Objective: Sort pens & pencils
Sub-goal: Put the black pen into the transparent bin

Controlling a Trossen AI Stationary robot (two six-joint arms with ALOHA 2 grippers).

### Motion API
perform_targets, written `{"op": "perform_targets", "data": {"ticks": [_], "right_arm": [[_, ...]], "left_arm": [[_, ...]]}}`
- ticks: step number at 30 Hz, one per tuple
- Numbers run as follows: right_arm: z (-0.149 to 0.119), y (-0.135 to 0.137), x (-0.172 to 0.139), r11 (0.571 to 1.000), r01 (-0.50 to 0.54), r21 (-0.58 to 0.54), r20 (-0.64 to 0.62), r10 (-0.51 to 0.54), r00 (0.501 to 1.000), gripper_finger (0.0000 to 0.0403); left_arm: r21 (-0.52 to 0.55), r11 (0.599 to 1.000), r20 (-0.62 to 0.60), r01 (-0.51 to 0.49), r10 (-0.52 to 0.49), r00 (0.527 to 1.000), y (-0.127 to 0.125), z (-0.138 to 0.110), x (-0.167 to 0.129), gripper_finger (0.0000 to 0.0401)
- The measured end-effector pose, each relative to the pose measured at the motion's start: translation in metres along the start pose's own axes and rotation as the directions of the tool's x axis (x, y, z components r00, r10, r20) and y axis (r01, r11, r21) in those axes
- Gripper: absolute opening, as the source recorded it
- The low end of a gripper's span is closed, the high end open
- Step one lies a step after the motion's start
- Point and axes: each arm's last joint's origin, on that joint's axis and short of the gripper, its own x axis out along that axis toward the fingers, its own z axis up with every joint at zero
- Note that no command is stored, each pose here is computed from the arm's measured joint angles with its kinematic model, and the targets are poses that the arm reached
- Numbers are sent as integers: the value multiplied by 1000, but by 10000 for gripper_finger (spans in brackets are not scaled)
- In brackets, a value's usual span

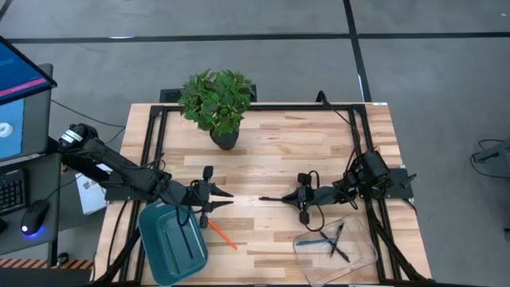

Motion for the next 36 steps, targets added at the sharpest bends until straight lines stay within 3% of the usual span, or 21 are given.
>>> {"op": "perform_targets", "data": {"ticks": [19,36], "right_arm": [[5,-4,1,1000,-4,-4,40,4,999,60],[26,-6,-13,1000,-4,-27,201,9,980,60]], "left_arm": [[0,1000,-1,0,0,1000,0,0,0,71],[2,1000,-17,-1,2,1000,0,-2,0,71]]}}
